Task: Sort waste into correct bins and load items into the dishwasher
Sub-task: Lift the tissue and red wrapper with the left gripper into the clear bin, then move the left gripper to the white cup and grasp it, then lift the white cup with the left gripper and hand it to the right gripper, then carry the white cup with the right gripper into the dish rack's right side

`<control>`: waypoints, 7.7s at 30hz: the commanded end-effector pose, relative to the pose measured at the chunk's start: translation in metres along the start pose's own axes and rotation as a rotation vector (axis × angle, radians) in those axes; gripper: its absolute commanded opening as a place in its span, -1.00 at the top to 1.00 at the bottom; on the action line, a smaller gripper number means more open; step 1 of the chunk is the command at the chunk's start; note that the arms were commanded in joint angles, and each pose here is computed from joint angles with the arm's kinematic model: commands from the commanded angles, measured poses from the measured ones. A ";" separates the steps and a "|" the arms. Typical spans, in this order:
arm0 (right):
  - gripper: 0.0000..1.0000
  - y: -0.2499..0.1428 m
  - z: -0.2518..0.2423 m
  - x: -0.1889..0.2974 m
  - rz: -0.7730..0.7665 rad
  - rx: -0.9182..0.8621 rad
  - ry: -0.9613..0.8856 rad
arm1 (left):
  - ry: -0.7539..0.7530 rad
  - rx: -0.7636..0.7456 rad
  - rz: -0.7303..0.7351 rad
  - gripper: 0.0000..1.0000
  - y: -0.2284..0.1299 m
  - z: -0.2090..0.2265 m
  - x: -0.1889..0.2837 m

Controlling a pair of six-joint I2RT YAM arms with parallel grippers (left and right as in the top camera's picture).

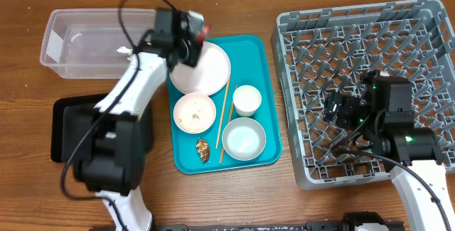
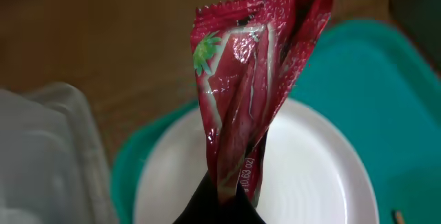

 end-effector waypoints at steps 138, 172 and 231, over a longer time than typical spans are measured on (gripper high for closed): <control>-1.00 0.034 0.155 0.035 0.066 0.416 1.244 | -1.417 0.164 -0.265 0.92 0.111 -0.180 0.127; -0.99 0.038 0.157 0.038 0.024 0.447 1.254 | -1.440 0.148 -0.231 0.92 0.112 -0.204 0.129; 0.31 0.111 -0.152 0.062 -0.106 -0.579 -0.492 | -0.001 0.391 0.096 -0.24 -0.018 0.070 0.129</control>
Point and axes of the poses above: each gripper's point midway between its finger pads, its own x axis back along the fingers, its own z axis along the line the jaws close on, y = z × x, the point moved 3 cm from there along x, back along the fingers, and after that the axes turned 13 degrees about -x, right-handed, at the moved point
